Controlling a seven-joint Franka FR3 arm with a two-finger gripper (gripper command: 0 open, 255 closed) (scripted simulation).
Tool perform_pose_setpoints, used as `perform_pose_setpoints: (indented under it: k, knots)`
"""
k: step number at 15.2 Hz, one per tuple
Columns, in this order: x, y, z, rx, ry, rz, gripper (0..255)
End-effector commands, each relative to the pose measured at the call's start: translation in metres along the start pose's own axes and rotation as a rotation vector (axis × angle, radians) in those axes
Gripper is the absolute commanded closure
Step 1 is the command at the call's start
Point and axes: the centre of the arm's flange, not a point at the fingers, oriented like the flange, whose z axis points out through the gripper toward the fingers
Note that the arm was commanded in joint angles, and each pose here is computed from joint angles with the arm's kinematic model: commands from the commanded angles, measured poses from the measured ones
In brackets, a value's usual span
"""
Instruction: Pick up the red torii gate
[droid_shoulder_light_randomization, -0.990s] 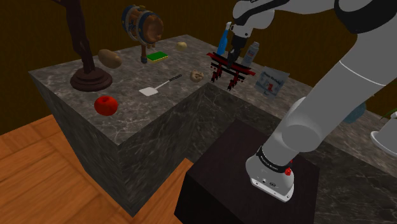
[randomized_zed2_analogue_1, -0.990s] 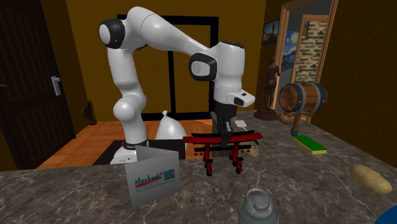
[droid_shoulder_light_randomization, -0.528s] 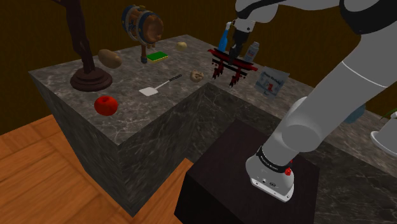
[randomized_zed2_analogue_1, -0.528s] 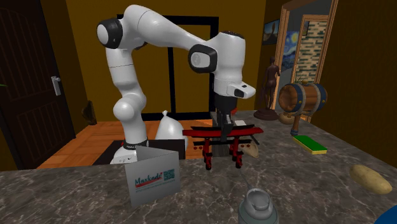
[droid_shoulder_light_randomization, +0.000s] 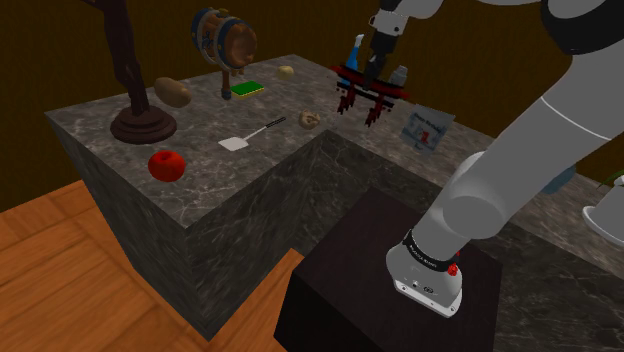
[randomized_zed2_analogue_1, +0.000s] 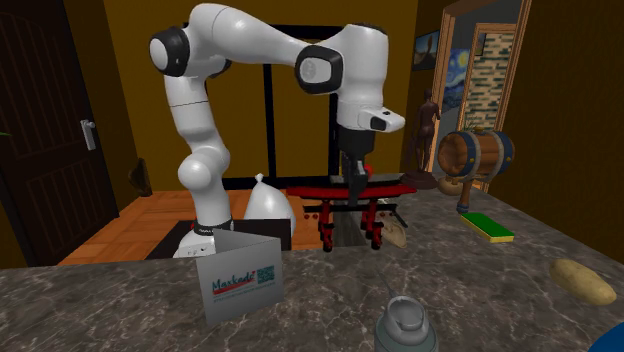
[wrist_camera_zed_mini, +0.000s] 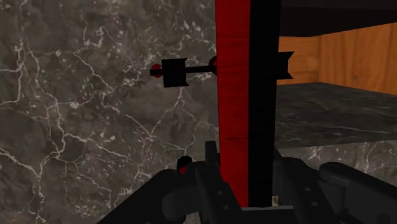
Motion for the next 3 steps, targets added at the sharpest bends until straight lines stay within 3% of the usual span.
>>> perform_pose_setpoints:
  k: [1,3]
  knots:
    - [0.0007,-0.0016,-0.0104,0.0,0.0,0.0,255]
    - [0.0007,-0.0016,-0.0112,0.0,0.0,0.0,255]
